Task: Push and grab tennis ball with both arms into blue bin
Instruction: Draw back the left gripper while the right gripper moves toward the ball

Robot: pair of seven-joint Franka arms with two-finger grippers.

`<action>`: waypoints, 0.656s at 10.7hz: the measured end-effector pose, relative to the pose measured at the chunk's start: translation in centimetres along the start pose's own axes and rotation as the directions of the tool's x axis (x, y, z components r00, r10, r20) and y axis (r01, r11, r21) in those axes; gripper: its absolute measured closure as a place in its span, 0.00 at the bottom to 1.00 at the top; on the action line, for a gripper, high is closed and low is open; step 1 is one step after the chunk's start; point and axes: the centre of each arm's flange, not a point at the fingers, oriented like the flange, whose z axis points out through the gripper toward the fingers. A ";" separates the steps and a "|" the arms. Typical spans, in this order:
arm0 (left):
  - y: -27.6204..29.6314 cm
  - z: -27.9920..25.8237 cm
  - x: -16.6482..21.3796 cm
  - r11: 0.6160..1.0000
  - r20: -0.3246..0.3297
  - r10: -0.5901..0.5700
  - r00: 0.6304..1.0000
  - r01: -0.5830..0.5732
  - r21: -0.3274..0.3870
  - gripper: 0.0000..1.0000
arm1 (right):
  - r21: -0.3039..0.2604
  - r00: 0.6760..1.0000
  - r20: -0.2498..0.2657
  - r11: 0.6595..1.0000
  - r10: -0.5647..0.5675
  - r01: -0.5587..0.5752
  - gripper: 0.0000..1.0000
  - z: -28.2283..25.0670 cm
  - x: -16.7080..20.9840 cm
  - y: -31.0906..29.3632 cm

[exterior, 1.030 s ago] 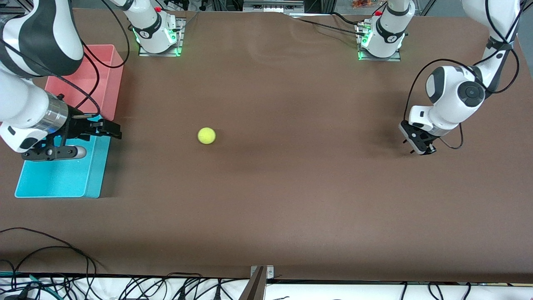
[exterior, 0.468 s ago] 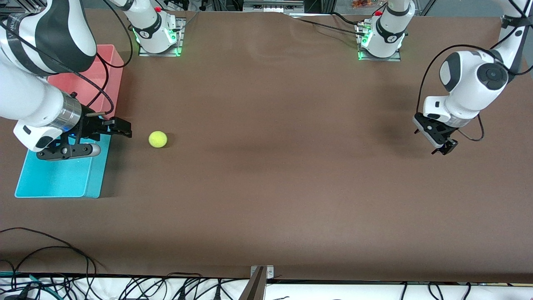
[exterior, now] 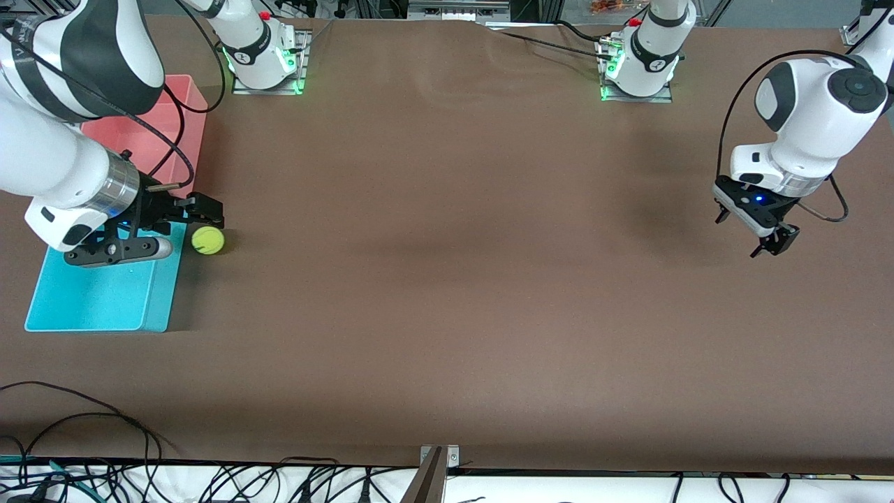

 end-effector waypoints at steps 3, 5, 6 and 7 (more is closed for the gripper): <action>-1.9 -3.0 -1.8 0.997 0.025 -0.076 0.997 0.076 -0.003 0.00 | -0.003 0.996 0.089 1.000 0.006 -0.006 0.00 -1.4 -2.3 0.5; -3.0 -7.6 -1.6 0.989 0.063 -0.139 0.988 0.141 -0.033 0.00 | -0.001 0.980 0.200 1.000 -0.014 0.014 0.00 -1.8 -4.3 1.8; -3.7 -10.1 -1.4 0.987 0.077 -0.154 0.985 0.158 -0.041 0.00 | 0.001 0.984 0.175 1.000 -0.013 0.013 0.00 -3.7 -4.5 3.2; -4.3 -12.3 -1.3 0.984 0.087 -0.168 0.982 0.172 -0.045 0.00 | 0.002 0.988 0.157 1.000 -0.010 0.010 0.00 -6.6 -5.2 4.3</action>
